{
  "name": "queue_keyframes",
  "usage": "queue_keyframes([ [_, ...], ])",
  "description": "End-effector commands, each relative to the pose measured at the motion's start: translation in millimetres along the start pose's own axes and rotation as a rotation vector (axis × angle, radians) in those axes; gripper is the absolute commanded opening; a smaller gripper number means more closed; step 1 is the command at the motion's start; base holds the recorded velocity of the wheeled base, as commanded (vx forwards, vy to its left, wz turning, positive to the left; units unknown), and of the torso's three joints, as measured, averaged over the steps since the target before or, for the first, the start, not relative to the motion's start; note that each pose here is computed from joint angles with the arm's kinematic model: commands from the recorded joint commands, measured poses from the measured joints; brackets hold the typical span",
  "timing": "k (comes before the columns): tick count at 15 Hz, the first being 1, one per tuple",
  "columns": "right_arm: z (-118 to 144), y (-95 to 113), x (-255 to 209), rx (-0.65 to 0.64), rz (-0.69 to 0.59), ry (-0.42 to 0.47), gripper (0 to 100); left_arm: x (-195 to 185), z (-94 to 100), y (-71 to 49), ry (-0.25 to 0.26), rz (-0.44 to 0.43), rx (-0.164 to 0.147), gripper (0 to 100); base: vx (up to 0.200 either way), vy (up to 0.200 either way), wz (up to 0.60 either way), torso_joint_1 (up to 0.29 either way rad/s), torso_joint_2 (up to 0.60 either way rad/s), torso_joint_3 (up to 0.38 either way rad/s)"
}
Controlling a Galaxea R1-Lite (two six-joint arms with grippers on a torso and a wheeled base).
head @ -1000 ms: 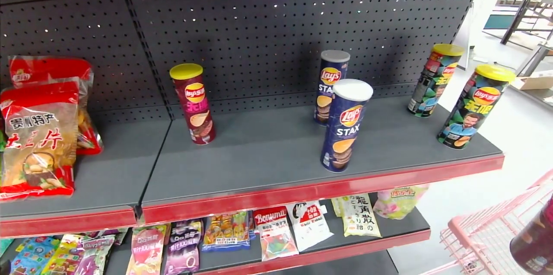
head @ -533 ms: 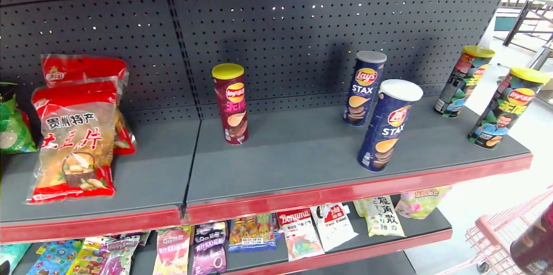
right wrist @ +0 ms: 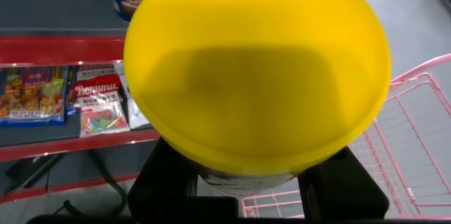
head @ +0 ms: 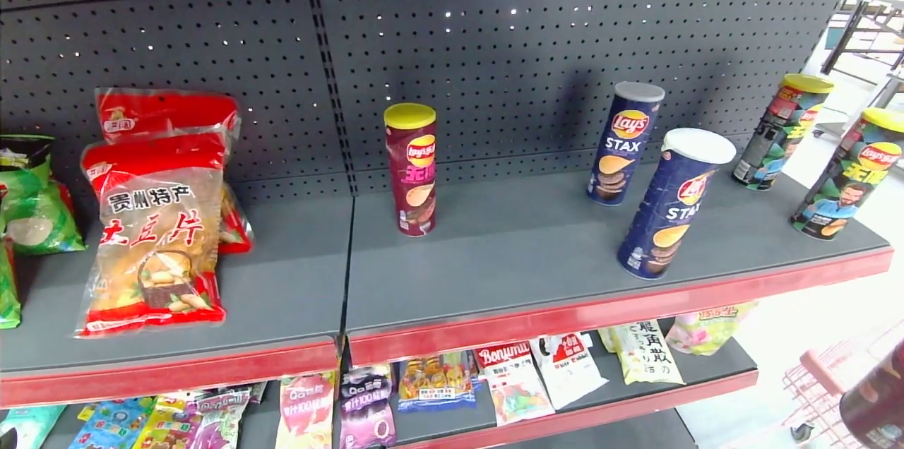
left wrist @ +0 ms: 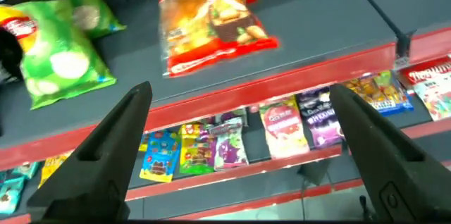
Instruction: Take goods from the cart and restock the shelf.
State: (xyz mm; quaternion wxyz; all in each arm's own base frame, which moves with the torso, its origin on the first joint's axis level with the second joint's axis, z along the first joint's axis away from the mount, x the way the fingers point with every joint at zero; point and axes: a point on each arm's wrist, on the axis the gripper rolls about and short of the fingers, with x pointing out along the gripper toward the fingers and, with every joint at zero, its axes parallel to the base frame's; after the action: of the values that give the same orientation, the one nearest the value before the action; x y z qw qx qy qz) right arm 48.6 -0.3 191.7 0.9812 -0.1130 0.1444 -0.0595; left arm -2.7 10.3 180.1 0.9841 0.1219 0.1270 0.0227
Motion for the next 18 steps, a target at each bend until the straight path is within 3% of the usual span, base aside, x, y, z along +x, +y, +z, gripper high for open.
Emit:
queue_keyframes([
  [1,0,0,0,-0.001,0.001,-0.001,0,0,-0.7,0.1,-0.002,0.0,0.0,100,0.2,0.0,0.0,-0.017,0.0,0.002],
  [4,0,0,0,-0.001,0.0,0.0,0,-1,-0.7,0.5,-0.008,0.001,-0.003,100,0.133,0.0,0.0,-0.006,0.0,0.003],
  [7,0,0,-2,0.003,0.002,-0.015,0,-4,-2.2,1.4,-0.023,0.004,0.04,100,0.0,0.0,0.0,0.0,0.0,0.0],
  [9,-1,-1,-8,0.01,0.03,-0.048,0,-4,-1.9,1.3,-0.034,-0.014,0.045,100,0.0,0.0,0.0,0.0,0.0,0.0],
  [10,-2,-2,-11,0.012,0.032,-0.059,0,-5,-1.7,1.2,-0.041,-0.029,0.044,100,0.0,0.0,0.0,0.0,0.0,0.0],
  [12,-9,-2,-18,0.018,0.026,-0.082,0,2,9.9,-2.5,-0.035,-0.14,0.055,100,0.0,0.0,0.0,0.0,0.0,0.0],
  [13,-11,-2,-20,0.018,0.034,-0.095,0,7,24.5,-4.2,-0.051,-0.208,0.032,100,0.0,0.0,0.0,0.0,0.0,0.0],
  [15,-13,-2,-23,0.019,0.056,-0.111,0,30,58.2,-11.6,-0.022,-0.297,-0.102,100,0.0,0.0,0.0,0.0,0.0,0.0],
  [16,-13,-2,-24,0.02,0.057,-0.116,0,59,81.9,-21.0,-0.009,-0.315,-0.161,100,0.0,0.0,0.0,0.0,0.0,0.0],
  [17,-11,-3,-24,0.022,0.052,-0.119,0,78,88.1,-28.8,0.003,-0.326,-0.183,100,0.0,0.0,0.0,0.0,0.0,0.0],
  [18,-10,-3,-24,0.023,0.035,-0.119,0,91,87.4,-40.0,0.022,-0.453,-0.197,100,0.0,0.0,0.0,0.0,0.0,0.0],
])
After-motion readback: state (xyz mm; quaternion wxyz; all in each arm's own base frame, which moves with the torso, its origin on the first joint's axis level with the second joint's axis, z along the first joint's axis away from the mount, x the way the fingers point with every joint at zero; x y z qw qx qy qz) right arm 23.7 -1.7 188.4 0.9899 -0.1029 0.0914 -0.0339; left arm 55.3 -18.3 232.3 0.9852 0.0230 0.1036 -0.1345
